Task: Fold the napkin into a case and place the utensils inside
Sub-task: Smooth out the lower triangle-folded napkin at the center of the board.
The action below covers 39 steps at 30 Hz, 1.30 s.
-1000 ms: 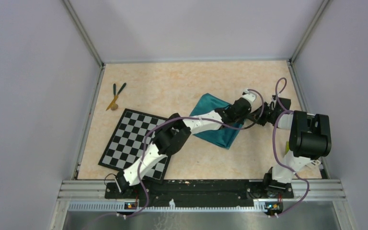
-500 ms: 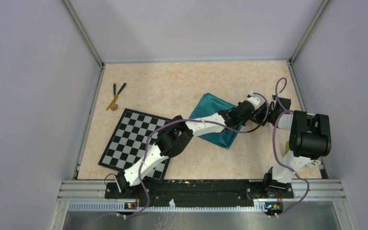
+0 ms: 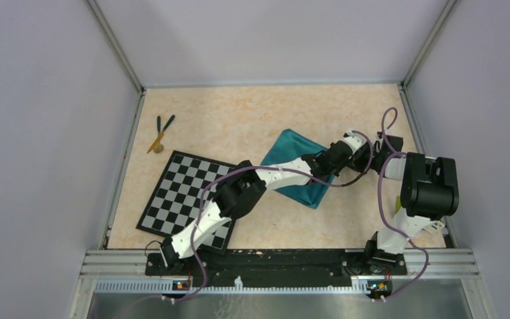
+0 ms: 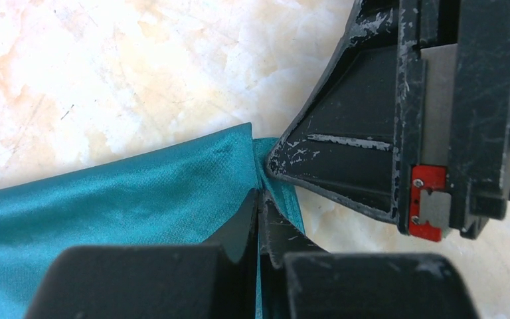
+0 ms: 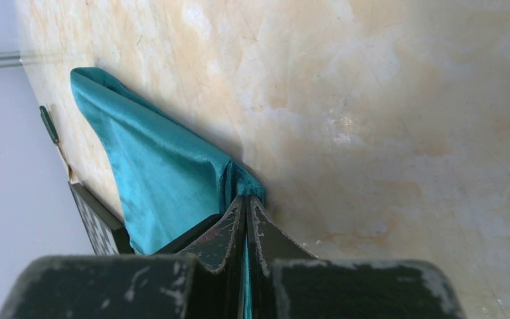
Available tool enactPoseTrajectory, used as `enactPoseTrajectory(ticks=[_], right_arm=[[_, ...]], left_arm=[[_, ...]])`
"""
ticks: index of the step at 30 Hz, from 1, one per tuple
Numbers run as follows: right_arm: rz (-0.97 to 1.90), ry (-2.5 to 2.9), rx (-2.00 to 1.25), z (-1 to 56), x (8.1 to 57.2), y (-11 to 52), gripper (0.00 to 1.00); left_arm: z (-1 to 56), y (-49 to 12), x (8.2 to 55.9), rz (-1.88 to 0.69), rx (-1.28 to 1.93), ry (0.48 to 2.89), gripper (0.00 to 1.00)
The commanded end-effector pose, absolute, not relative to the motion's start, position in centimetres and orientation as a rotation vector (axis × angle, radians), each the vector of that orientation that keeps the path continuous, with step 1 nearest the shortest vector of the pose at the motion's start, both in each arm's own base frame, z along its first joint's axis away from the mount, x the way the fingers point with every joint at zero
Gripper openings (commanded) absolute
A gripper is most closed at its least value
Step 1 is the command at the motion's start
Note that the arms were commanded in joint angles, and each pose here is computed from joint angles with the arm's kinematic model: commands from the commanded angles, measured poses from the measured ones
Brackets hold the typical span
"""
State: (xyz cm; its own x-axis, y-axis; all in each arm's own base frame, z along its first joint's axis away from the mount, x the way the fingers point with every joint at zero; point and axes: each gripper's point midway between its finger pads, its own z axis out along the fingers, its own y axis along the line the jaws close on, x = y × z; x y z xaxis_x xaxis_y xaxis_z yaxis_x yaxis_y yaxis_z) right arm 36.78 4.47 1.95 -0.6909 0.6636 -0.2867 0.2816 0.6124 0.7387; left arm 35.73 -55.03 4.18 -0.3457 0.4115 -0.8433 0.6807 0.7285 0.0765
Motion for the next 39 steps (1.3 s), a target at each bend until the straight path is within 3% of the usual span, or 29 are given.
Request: enactPoseTrajectory(ticks=[1,18,20,23,26,30,39], right_arm=[[0.833,2.324,0.786,0.1,36.3,3.4,0.0],[0.822,2.324,0.785,0.2,36.4,3.3,0.0],[0.821,2.324,0.784,0.2,36.3,3.3,0.0],[0.821,2.322,0.781,0.3,36.3,3.3,0.0],[0.828,2.319,0.768,0.7,36.4,3.4,0.0],[0.796,2.304,0.727,2.6,36.8,3.0,0.0],[0.7,2.341,0.659,6.7,34.0,3.0,0.23]], left_arm=[[9.8,-55.9,35.2,-0.45,0.764,1.914,0.0],[8.2,-56.0,33.3,-0.546,0.728,2.0,0.01],[8.3,-56.0,33.2,-0.548,0.726,2.003,0.1],[9.9,-56.2,33.0,-0.578,0.727,2.0,0.33],[12.2,-56.0,32.4,-0.626,0.717,2.006,0.45],[13.4,-54.0,30.9,-0.662,0.725,2.067,0.52],[10.5,-47.6,25.2,-0.673,0.778,2.32,0.6]])
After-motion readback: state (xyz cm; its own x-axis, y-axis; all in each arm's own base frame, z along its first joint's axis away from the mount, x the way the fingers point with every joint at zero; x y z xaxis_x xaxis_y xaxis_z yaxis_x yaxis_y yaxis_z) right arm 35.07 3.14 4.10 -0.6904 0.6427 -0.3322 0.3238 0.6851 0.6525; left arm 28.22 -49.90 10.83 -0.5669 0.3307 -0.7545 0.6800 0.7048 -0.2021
